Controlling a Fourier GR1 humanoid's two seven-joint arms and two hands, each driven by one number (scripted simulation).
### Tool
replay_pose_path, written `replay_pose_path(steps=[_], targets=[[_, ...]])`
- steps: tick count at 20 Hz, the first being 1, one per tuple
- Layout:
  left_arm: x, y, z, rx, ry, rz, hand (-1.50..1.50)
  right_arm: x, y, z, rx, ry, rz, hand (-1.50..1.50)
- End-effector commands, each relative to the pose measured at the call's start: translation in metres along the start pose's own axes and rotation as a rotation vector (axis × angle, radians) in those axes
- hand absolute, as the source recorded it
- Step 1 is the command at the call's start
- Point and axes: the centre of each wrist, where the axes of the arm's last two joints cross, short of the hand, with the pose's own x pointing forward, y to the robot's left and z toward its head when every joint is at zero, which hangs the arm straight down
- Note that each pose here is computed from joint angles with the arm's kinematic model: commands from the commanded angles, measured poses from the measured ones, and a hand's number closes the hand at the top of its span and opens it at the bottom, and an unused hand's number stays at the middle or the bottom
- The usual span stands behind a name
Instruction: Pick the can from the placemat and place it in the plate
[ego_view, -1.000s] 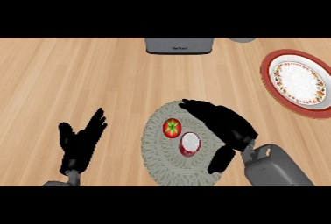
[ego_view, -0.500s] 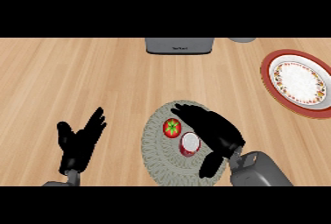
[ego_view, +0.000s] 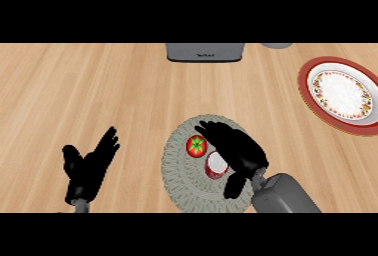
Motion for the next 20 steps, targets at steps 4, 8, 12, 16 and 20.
replay_pose_path(steps=[4, 8, 12, 16, 20], targets=[[-0.003, -0.012, -0.006, 0.002, -0.019, -0.007, 0.0, 0.004, 0.01, -0.011, 0.051, -0.001, 0.024, -1.5], [0.002, -0.009, -0.003, -0.002, -0.009, 0.004, 0.0, 0.001, 0.025, -0.011, 0.147, -0.033, 0.117, 1.5], [0.01, -0.021, 0.003, -0.016, 0.013, 0.01, 0.0, 0.004, 0.019, -0.028, 0.065, -0.057, 0.164, 1.5], [0.009, -0.005, 0.012, -0.007, 0.001, -0.013, 0.0, -0.012, 0.044, -0.028, 0.038, -0.061, 0.178, 1.5], [0.012, -0.003, -0.007, -0.002, 0.0, 0.001, 0.0, 0.009, 0.028, -0.021, -0.115, -0.107, 0.163, 1.5]])
